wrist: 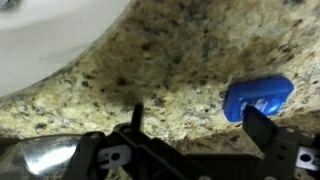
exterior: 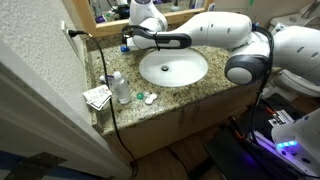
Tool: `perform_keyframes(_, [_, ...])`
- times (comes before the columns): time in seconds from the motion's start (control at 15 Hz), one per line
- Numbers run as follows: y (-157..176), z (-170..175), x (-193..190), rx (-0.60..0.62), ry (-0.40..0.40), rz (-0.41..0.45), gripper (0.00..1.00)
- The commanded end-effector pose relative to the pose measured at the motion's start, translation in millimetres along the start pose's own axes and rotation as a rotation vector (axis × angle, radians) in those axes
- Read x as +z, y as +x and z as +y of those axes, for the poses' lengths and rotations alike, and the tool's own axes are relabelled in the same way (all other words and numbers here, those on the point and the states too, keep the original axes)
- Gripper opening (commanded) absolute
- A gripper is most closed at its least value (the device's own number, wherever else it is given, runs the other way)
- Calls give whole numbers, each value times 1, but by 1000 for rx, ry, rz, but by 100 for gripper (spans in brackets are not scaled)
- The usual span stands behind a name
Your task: Pick up the blue object and put it on right
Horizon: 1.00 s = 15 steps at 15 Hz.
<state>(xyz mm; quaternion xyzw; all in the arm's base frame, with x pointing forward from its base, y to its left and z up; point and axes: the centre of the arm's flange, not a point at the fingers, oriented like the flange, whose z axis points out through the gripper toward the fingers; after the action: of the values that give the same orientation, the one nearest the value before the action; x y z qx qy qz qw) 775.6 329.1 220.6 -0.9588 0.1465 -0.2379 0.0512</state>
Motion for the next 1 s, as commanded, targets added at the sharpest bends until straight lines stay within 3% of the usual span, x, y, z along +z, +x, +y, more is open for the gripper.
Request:
perform_keyframes(0.0, [6, -11, 9, -51, -22, -73, 100])
perform_keyframes(0.67, [-12, -14, -10, -170, -165, -410, 100])
perform_keyframes(0.73, [-12, -15, -11, -180, -171, -419, 100])
perform_keyframes(0.93, [2, -19, -14, -145, -139, -285, 100])
